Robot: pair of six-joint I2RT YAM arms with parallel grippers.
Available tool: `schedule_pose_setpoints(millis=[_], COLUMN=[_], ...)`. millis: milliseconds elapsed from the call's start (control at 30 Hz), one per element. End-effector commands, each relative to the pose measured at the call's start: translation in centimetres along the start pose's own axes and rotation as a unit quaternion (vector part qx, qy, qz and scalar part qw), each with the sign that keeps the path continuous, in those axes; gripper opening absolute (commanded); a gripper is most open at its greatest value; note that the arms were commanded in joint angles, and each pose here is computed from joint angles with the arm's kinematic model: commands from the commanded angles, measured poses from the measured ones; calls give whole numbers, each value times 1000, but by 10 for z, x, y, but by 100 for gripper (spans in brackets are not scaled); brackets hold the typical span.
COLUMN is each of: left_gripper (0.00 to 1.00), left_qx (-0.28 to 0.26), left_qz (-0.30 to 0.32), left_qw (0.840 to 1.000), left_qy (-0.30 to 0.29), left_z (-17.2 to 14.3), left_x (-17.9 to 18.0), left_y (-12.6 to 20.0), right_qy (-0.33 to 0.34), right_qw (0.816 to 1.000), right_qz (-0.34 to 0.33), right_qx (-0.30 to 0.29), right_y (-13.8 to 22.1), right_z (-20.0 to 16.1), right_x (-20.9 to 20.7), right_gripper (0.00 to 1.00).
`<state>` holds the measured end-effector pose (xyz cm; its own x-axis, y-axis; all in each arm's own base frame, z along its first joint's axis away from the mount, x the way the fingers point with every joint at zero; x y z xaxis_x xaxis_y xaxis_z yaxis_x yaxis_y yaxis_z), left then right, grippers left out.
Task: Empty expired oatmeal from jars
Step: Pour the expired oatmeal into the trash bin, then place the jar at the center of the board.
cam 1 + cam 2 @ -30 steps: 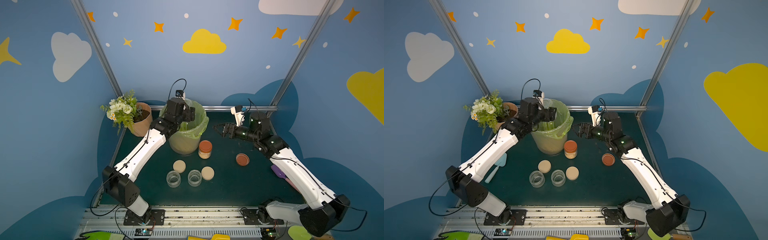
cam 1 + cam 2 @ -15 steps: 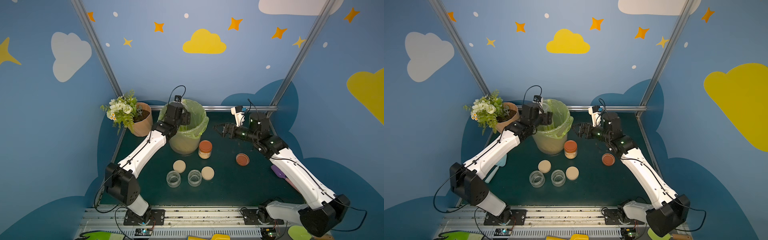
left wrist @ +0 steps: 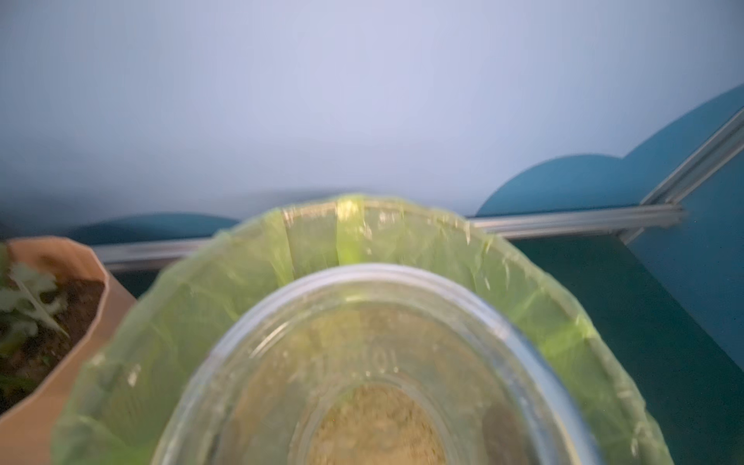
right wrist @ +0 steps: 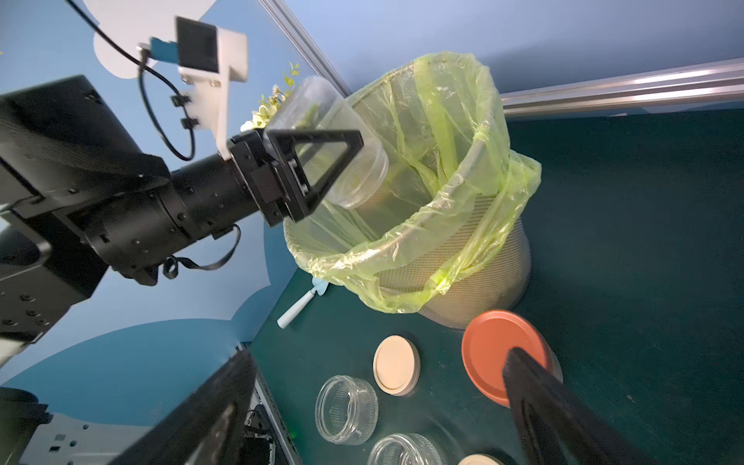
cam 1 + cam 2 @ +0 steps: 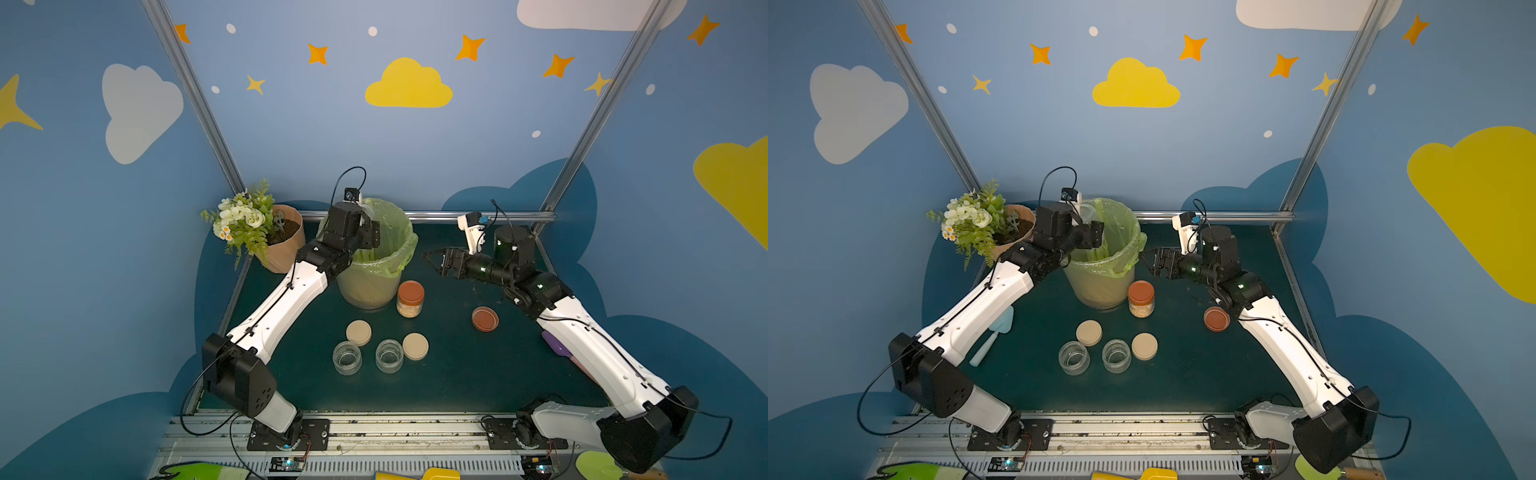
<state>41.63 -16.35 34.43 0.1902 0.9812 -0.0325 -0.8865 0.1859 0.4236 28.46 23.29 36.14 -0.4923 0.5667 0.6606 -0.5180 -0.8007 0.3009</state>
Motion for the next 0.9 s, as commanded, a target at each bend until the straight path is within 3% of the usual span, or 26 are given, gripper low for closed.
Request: schedule_pose_setpoints(millis=[0, 133, 333, 500, 633, 733, 867], left_gripper=[3, 3, 3, 3, 3, 3, 3], left_qx=[-110, -187, -210, -236, -245, -249, -243], left_qz=[-59, -95, -147, -203, -210, -247, -276], left_qw=[990, 966, 940, 884, 864, 822, 781], left_qy=[72, 148, 226, 348, 387, 448, 505], left_z=[68, 81, 88, 83, 75, 69, 66], left_x=[-7, -16, -37, -40, -55, -65, -77], left_y=[42, 70, 95, 106, 109, 102, 92], right_qy=[0, -26, -88, -128, -170, -196, -190], right_qw=[1000, 998, 990, 979, 961, 950, 940], right_qz=[20, 49, 84, 116, 145, 154, 174], right_qx=[-10, -37, -66, -111, -162, -190, -224], right_y=[-4, -8, -12, -8, -1, 3, 13], right_z=[7, 17, 22, 23, 21, 17, 15], right_x=[8, 15, 18, 15, 9, 4, 8], right_gripper=[96, 96, 96, 96, 96, 96, 96])
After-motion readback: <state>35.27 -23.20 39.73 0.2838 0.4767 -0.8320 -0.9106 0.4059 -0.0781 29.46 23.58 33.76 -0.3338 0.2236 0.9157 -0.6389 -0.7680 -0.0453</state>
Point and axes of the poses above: each gripper's point midway between its finger pads, its own y axis back along the fingers, its own x axis along the line the jaws close on, z = x × y, the point moved 4 cm from there along y, back along the fingers, and after that the axes turned 7 degrees about -y, right-handed, at the moved point
